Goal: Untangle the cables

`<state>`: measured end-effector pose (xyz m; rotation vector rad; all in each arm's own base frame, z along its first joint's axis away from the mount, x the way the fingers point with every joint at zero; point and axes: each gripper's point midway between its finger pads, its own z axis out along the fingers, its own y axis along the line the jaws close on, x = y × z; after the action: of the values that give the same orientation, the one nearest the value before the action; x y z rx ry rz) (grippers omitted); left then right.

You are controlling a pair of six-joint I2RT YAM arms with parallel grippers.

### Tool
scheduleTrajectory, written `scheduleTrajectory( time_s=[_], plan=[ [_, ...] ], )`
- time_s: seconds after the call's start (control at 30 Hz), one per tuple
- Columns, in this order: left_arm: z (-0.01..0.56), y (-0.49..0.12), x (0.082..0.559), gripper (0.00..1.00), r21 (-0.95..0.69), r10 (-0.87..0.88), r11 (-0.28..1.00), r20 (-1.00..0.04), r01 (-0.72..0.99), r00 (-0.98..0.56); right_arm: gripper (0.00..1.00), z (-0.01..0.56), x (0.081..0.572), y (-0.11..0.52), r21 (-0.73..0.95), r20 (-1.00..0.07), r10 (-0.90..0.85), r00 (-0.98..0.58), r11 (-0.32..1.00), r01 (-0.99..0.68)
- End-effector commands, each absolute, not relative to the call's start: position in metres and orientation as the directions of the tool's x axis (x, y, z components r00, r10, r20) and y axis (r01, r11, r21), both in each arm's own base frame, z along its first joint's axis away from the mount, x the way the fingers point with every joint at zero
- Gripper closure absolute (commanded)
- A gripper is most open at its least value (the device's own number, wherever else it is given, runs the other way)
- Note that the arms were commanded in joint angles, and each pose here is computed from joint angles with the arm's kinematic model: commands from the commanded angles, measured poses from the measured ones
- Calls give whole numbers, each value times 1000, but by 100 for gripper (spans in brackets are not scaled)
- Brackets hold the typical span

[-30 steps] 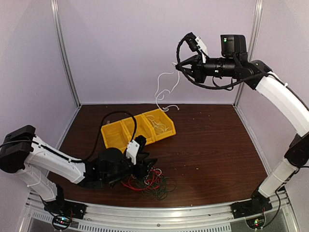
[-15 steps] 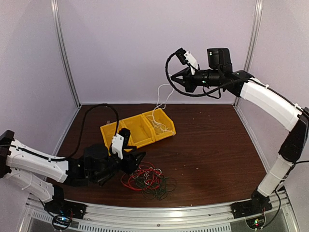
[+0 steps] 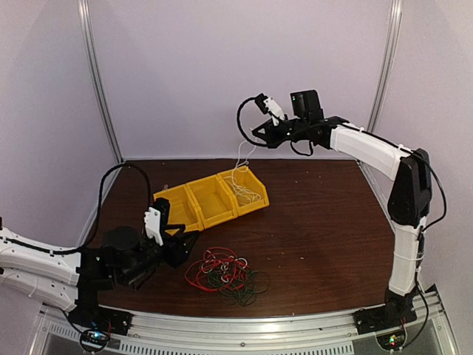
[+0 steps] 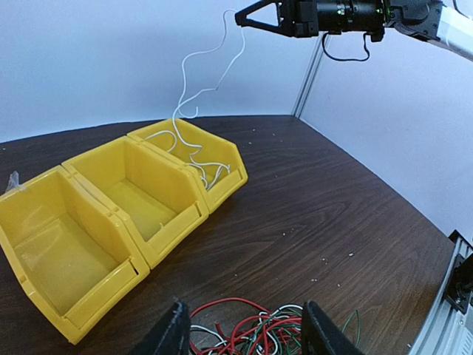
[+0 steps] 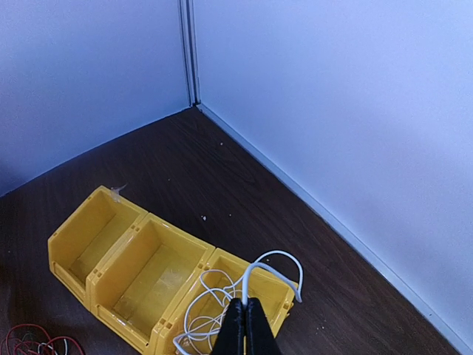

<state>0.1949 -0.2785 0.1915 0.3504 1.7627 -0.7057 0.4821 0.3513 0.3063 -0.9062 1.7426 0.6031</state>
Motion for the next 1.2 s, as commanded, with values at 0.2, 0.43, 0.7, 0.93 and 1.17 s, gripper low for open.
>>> scheduleTrajectory(
  time_s=[0.2, 0.43, 0.7, 0.93, 1.17],
  plan=[
    [182, -259, 195, 48, -315, -158, 797, -932, 515, -325, 100, 252, 498, 364, 91, -906, -291, -307, 575, -813],
    [183, -261, 196, 47, -300, -146, 804, -937, 514, -318, 100, 190, 504, 369, 156, -849, -335, -410, 582, -798],
    [176, -266, 196, 47, -302, -133, 803, -931, 513, -338, 100, 138, 505, 381, 191, -790, -375, -485, 601, -776],
    [177, -266, 197, 47, -308, -143, 802, -931, 513, -335, 100, 126, 502, 380, 154, -764, -432, -479, 599, -786],
    [177, -268, 198, 47, -297, -135, 804, -935, 515, -328, 83, 129, 496, 377, 148, -746, -453, -489, 602, -785]
  ],
)
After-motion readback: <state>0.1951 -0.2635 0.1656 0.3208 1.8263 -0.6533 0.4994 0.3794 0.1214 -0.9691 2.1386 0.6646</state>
